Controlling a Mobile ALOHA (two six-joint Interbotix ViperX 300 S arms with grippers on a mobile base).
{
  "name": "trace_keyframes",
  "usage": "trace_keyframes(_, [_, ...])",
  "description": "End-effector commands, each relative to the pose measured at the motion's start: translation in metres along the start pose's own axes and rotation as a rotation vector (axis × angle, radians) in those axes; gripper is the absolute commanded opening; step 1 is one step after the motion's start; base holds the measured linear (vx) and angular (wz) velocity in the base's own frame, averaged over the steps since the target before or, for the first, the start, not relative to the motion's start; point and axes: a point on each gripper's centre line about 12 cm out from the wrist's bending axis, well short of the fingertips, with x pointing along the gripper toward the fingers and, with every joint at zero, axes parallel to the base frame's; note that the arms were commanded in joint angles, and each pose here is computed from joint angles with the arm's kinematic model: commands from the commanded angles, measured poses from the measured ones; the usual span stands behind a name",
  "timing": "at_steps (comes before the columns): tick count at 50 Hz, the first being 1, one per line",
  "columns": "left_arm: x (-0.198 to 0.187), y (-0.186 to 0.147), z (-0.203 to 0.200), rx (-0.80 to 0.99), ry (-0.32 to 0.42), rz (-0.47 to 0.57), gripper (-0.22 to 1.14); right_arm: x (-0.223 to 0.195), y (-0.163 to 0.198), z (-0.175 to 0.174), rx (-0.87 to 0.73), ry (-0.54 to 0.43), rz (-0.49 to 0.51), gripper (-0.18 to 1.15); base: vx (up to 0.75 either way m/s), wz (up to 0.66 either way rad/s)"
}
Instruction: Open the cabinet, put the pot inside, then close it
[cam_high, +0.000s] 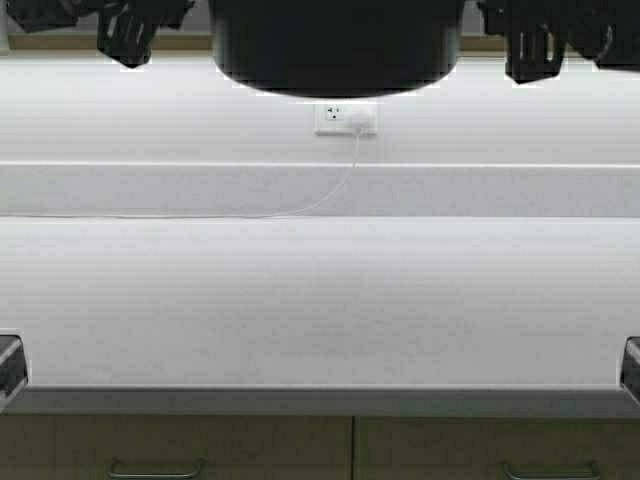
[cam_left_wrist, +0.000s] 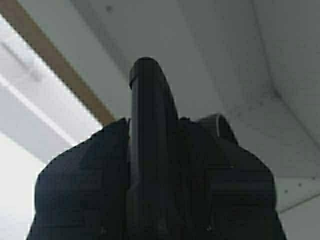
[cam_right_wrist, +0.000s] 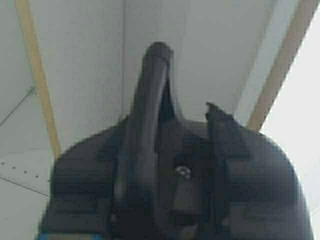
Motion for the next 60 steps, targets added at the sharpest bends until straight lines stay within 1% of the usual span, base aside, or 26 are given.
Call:
trace_keyframes(1, [0.012,-0.036,0.023,-0.002,-0.034,-0.031,0.04,0.019,0.054,0.008,0.005,0.001,0.069,0.07,0.0,0.0])
trace_keyframes(10, [0.032,-0.067,0.037,-0.023,-0.022,-0.016,0.04,0.043,0.093,0.017,-0.013,-0.009,0.049,0.07,0.0,0.0])
trace_keyframes(16, [0.043,-0.078,0.042,-0.007,-0.015,-0.016,0.04,0.054,0.105,0.018,-0.008,-0.006,0.051,0.07,0.0,0.0])
trace_keyframes(29, [0.062,-0.08,0.05,-0.009,-0.037,-0.002,0.04,0.076,0.095,0.023,-0.002,-0.027,0.011,0.07,0.01,0.0])
trace_keyframes(44, [0.089,-0.098,0.059,-0.027,-0.053,-0.03,0.04,0.112,0.115,0.024,-0.001,-0.013,0.009,0.07,0.12,-0.02])
trace_keyframes(48, [0.102,-0.098,0.06,-0.032,-0.056,-0.023,0.04,0.127,0.117,0.028,-0.006,-0.015,-0.01,0.07,0.19,-0.04])
trace_keyframes(53, [0.125,-0.091,0.066,-0.042,-0.074,-0.006,0.04,0.155,0.107,0.03,0.002,-0.02,-0.038,0.07,0.18,-0.02])
trace_keyframes(60, [0.155,-0.086,0.065,-0.046,-0.081,-0.005,0.04,0.181,0.099,0.029,0.001,-0.019,-0.044,0.07,0.15,0.02])
